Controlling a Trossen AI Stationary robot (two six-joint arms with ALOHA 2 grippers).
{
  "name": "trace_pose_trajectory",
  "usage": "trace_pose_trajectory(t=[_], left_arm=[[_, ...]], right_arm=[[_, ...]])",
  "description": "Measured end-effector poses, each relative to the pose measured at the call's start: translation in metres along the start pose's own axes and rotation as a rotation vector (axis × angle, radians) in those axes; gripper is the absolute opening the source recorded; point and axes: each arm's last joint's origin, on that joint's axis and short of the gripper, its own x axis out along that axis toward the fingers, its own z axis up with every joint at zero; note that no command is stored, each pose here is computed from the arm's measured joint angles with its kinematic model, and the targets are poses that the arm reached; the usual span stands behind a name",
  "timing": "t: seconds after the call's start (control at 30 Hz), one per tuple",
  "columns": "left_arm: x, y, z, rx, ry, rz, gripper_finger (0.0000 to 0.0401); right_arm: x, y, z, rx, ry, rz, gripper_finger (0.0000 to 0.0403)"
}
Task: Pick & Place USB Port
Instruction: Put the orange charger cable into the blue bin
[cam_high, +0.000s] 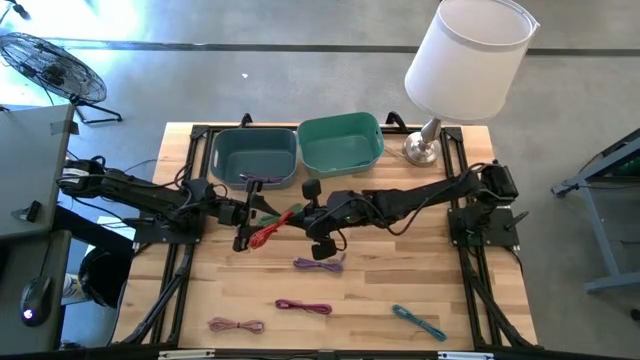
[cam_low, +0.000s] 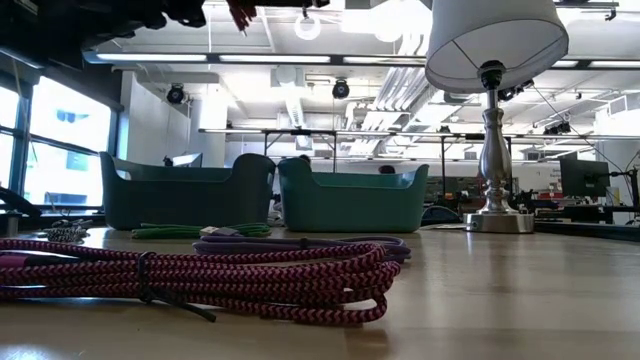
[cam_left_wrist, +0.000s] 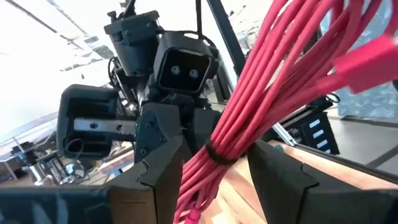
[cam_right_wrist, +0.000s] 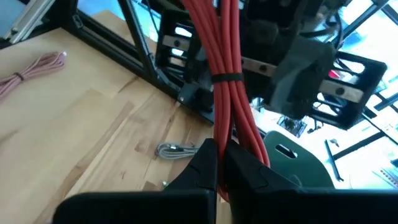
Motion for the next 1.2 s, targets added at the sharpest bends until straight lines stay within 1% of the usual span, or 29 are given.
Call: trace_pose_trajectory(t=[0.07, 0.13, 0.2, 0.27, 0.3, 0.4, 0.47, 0.57, 0.63, 0.7, 0.77, 0.83, 0.93, 1.0, 1.07, 1.13, 1.2], left_arm=[[0.000, 0.000, 0.000, 0.004, -0.002, 0.008, 0.0171], [0.000, 0.001, 0.000, 0.007, 0.005, 0.024, 0.0151], [0.000, 0.001, 0.000, 0.034, 0.001, 0.017, 0.0106], [0.000, 0.000, 0.001, 0.065, -0.004, 0.003, 0.0041], [0.000, 0.000, 0.001, 0.073, -0.006, -0.003, 0.0026], [0.000, 0.001, -0.001, 0.073, 0.029, 0.043, 0.0025], [-0.001, 0.001, -0.004, 0.080, 0.081, 0.063, 0.0025], [-0.008, 0.007, -0.005, 0.101, 0.172, 0.133, 0.0025], [-0.017, 0.013, -0.005, 0.121, 0.270, 0.197, 0.0025], [-0.027, 0.020, -0.001, 0.144, 0.406, 0.245, 0.0024], [-0.038, 0.028, 0.007, 0.164, 0.571, 0.290, 0.0024], [-0.050, 0.037, 0.016, 0.188, 0.753, 0.356, 0.0024], [-0.065, 0.045, 0.025, 0.202, 1.021, 0.407, 0.0024], [-0.070, 0.050, 0.032, 0.168, 1.112, 0.423, 0.0024], [-0.072, 0.053, 0.032, 0.134, 1.174, 0.427, 0.0024], [-0.071, 0.055, 0.028, 0.109, 1.220, 0.421, 0.0024], [-0.067, 0.054, 0.021, 0.092, 1.262, 0.379, 0.0024]], right_arm=[[0.000, -0.002, -0.001, 0.020, 0.004, -0.006, 0.0002], [0.000, -0.003, -0.001, 0.022, 0.005, -0.012, 0.0008], [0.000, -0.002, -0.001, 0.029, 0.003, -0.006, 0.0021], [0.000, -0.001, -0.002, 0.029, 0.007, 0.008, 0.0037], [0.000, 0.000, -0.002, 0.029, 0.009, 0.009, 0.0045], [0.000, 0.001, -0.002, 0.052, 0.020, 0.012, 0.0066], [0.000, 0.004, -0.003, 0.066, 0.039, 0.017, 0.0078], [-0.004, 0.011, -0.001, 0.055, 0.090, 0.007, 0.0098], [-0.008, 0.018, 0.001, 0.039, 0.128, -0.012, 0.0113], [-0.013, 0.025, 0.003, 0.017, 0.175, -0.033, 0.0128], [-0.018, 0.030, 0.006, -0.001, 0.206, -0.050, 0.0142], [-0.023, 0.035, 0.008, -0.021, 0.241, -0.071, 0.0154], [-0.027, 0.041, 0.009, -0.035, 0.295, -0.122, 0.0161], [-0.028, 0.044, 0.007, -0.051, 0.326, -0.138, 0.0160], [-0.029, 0.045, 0.006, -0.051, 0.341, -0.136, 0.0157], [-0.029, 0.044, 0.006, -0.037, 0.339, -0.130, 0.0153], [-0.029, 0.043, 0.005, -0.030, 0.339, -0.132, 0.0152]])
